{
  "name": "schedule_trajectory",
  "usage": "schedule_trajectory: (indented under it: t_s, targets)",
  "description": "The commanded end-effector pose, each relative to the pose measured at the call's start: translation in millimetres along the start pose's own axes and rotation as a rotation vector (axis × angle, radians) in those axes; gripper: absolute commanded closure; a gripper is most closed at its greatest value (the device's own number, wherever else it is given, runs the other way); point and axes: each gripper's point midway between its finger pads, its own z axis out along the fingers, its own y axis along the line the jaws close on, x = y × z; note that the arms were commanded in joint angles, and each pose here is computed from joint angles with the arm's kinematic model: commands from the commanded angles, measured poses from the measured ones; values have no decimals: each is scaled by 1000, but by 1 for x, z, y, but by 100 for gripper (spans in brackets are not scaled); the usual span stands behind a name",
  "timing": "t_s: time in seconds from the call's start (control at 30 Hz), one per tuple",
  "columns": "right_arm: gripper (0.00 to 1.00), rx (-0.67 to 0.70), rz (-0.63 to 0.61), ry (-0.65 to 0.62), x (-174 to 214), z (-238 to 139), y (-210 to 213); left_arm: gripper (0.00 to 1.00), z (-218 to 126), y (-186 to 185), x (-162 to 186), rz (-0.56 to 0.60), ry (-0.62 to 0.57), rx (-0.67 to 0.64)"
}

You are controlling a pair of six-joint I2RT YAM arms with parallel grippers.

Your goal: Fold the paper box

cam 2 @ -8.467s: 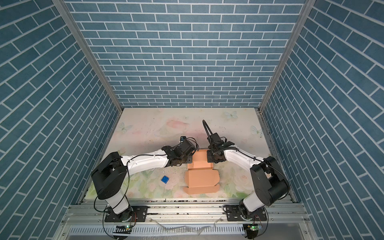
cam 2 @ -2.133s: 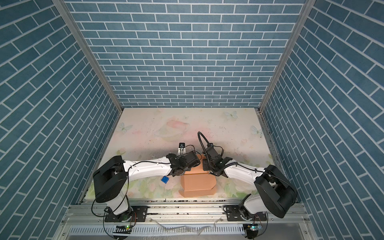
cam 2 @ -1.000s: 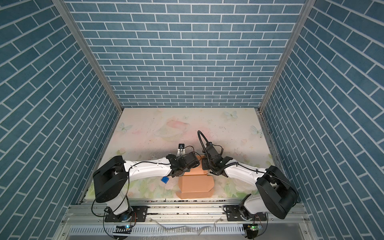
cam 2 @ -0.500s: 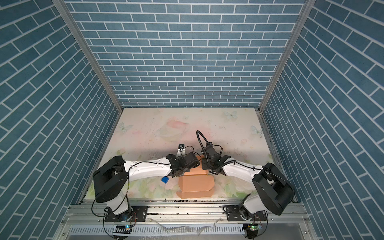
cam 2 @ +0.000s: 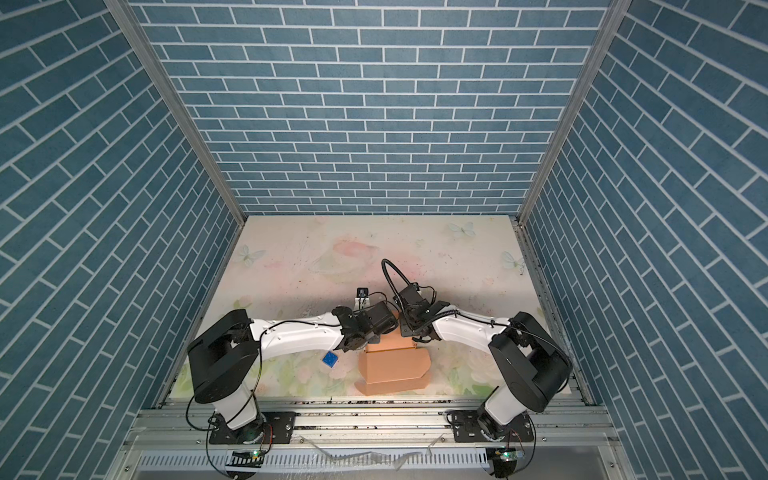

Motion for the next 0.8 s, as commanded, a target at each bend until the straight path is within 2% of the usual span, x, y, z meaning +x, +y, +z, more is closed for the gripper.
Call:
schedule_trajectory:
  t_s: [0.0, 0.5, 0.77]
  targets:
    - [100, 136, -10, 63, 15, 15, -24, 100, 11, 0, 10, -9, 62, 27]
    - [100, 209, -30, 179, 38, 51, -27, 100, 25, 11, 15, -5, 105, 30]
    - [100, 173, -28, 162, 31, 52, -17, 100, 32, 15, 19, -5, 115, 19]
